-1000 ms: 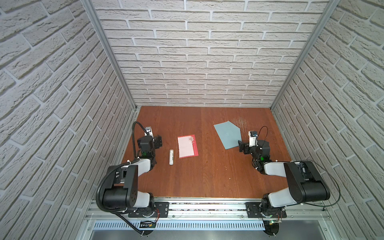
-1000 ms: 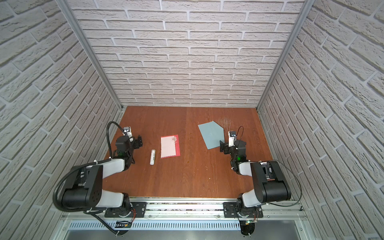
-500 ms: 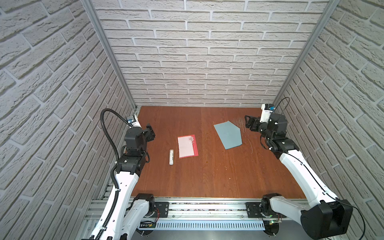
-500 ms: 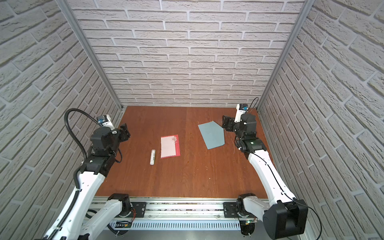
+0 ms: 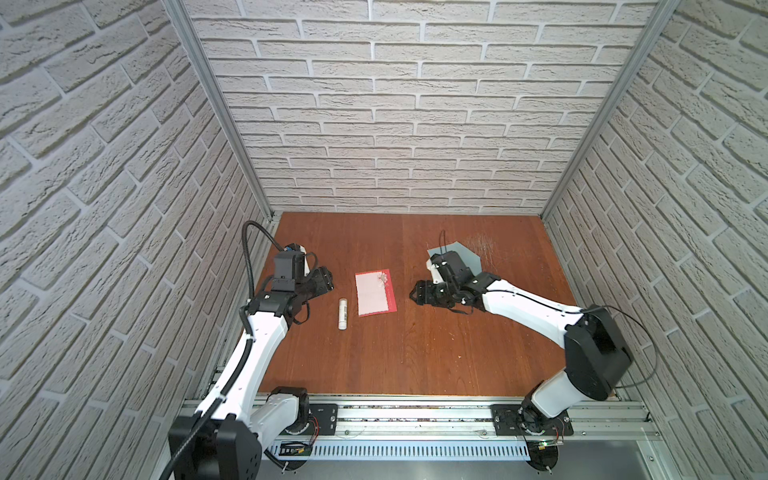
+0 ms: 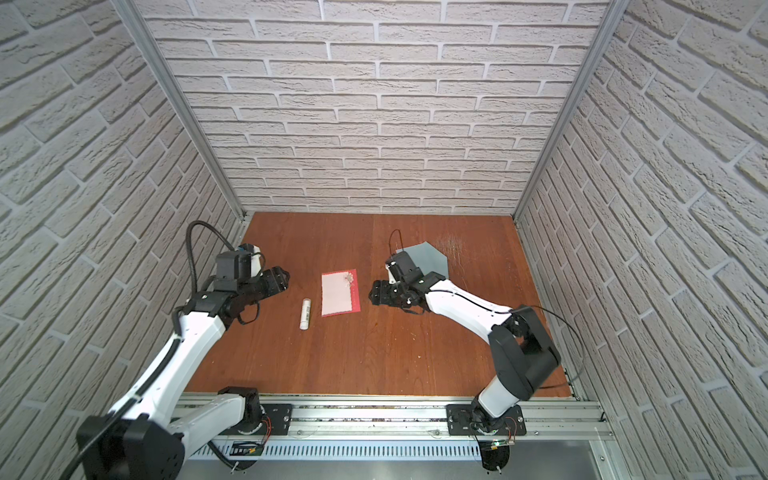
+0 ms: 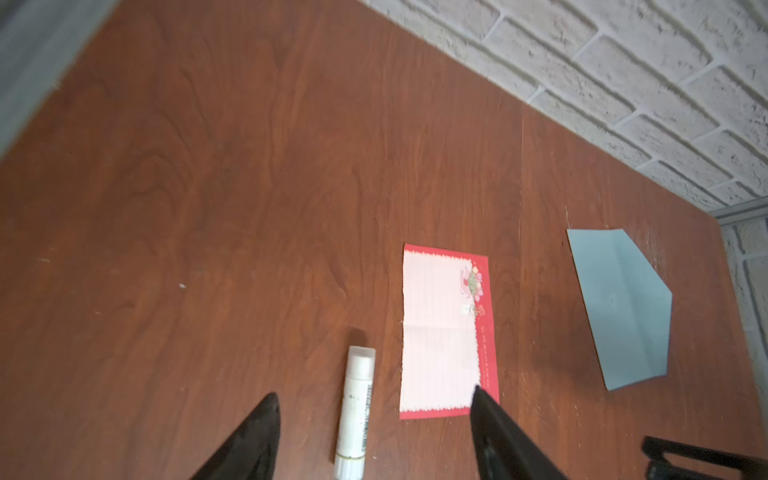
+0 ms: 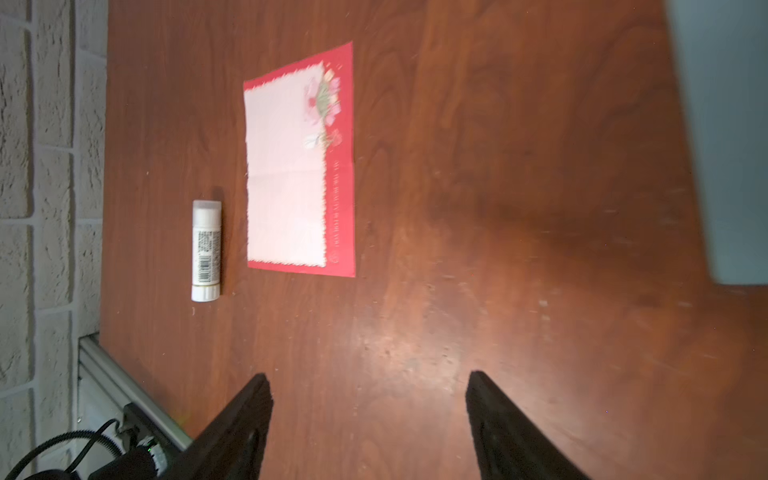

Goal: Place the letter into the envelope and seal it
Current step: 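Move the right gripper toward the pink letter card while the left gripper approaches it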

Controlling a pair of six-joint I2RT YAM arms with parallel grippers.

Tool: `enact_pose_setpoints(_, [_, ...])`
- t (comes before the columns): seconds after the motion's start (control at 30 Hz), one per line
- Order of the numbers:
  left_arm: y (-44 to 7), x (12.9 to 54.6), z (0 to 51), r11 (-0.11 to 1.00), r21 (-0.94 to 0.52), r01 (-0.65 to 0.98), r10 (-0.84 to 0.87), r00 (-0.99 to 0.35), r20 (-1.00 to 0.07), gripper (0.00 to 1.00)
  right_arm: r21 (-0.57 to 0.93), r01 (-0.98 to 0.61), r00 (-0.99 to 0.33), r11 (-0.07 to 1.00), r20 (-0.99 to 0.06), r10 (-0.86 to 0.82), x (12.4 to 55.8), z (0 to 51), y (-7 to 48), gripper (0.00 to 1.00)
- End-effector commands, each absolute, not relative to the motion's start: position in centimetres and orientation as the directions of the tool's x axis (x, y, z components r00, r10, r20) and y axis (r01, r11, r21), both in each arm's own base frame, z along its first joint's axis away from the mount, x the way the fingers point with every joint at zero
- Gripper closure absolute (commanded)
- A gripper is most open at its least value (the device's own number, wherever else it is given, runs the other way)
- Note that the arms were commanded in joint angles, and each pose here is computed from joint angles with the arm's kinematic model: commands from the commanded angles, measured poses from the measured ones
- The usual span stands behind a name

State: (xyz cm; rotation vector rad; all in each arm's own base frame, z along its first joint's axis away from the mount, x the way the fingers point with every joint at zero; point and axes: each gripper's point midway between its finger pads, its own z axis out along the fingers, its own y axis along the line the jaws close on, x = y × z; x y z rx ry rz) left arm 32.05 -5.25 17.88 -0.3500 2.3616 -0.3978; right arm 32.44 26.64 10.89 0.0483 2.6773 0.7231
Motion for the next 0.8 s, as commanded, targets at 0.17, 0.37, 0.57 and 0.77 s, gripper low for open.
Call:
enact_pose_setpoints(0.17, [-9.4,36.7,16.6,0.853,-0.519,-0.051,-0.357,-0.784,-0.508,0.31,0.654,-0.04,-0.945,0.755,-0.269,0.183,34.4,10.9,33.2,0.3])
enact_pose_setpoints(0.37, [-10.9,40.1,14.0,0.829,-0.557,-0.043,-0.34,-0.83,-0.442,0.31,0.668,-0.029,-0.954,0.743,-0.242,0.18,35.9,9.9,34.8,0.34])
enact_pose_setpoints(0.57, [-12.4,42.4,11.0,0.805,-0.592,-0.044,-0.311,-0.881,-0.357,0.34,0.684,-0.006,-0.956,0.73,-0.218,0.197,37.3,9.0,36.0,0.61])
enact_pose_setpoints(0.77, [-12.7,43.6,8.2,0.807,-0.585,-0.078,-0.306,-0.903,-0.302,0.33,0.692,0.039,-0.96,0.721,-0.175,0.22,38.3,6.8,36.3,0.77])
